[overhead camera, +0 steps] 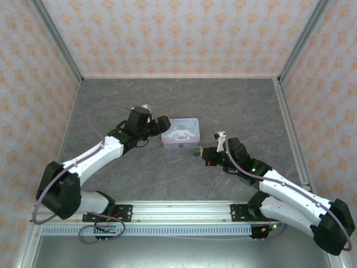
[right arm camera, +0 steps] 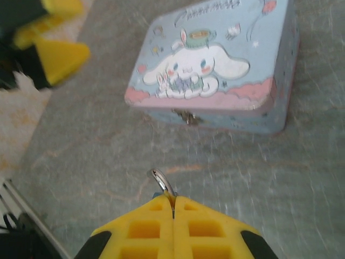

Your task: Unlock the padlock with the key

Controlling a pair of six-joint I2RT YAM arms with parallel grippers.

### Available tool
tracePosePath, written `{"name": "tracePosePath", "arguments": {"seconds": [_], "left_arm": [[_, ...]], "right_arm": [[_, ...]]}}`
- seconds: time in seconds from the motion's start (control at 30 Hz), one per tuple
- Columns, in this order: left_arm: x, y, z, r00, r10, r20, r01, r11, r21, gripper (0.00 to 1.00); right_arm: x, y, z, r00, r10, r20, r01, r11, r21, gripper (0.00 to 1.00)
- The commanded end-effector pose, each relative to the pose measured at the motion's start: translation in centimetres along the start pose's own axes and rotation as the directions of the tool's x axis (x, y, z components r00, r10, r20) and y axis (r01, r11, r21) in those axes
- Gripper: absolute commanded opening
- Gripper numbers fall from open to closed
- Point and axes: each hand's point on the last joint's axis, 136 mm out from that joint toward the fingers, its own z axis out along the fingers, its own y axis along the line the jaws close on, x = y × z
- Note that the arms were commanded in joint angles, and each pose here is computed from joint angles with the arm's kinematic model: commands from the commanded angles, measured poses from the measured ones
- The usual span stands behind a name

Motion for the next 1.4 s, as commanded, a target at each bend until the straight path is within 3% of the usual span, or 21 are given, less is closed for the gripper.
{"name": "tracePosePath", "arguments": {"seconds": [0.0, 0.3, 0.83, 1.0, 1.13, 1.37], "left_arm": [[-1.4, 0.7, -2.4, 0.992, 0.099, 0.081, -0.094, 0.994, -0.062, 0.88], [-3.5, 2.5, -9.2, 0.939, 0.168, 0.300, -0.140, 0.984, -0.111, 0.89], [-2.3, 4.7, -11.5, 0.937, 0.170, 0.304, -0.126, 0.979, -0.159, 0.90], [-2.2, 5.2, -12.0, 0.937, 0.167, 0.308, -0.118, 0.978, -0.172, 0.90], [-2.4, 5.6, -12.4, 0.932, 0.171, 0.320, -0.112, 0.974, -0.195, 0.90], [-3.7, 6.4, -14.2, 0.905, 0.194, 0.379, -0.096, 0.960, -0.263, 0.91]], "right_arm": [[3.4, -1.3, -1.2, 0.982, 0.021, -0.187, -0.007, 0.997, 0.075, 0.00], [7.0, -2.2, -0.6, 0.920, 0.128, -0.370, -0.084, 0.987, 0.134, 0.00], [8.0, -4.6, 6.0, 0.888, 0.168, -0.428, -0.071, 0.970, 0.232, 0.00], [7.6, -5.0, 6.7, 0.889, 0.165, -0.428, -0.056, 0.965, 0.256, 0.08], [6.4, -4.6, 6.7, 0.896, 0.138, -0.422, -0.033, 0.968, 0.247, 0.20], [1.3, -4.6, 5.0, 0.944, 0.061, -0.324, 0.025, 0.966, 0.256, 0.34]]}}
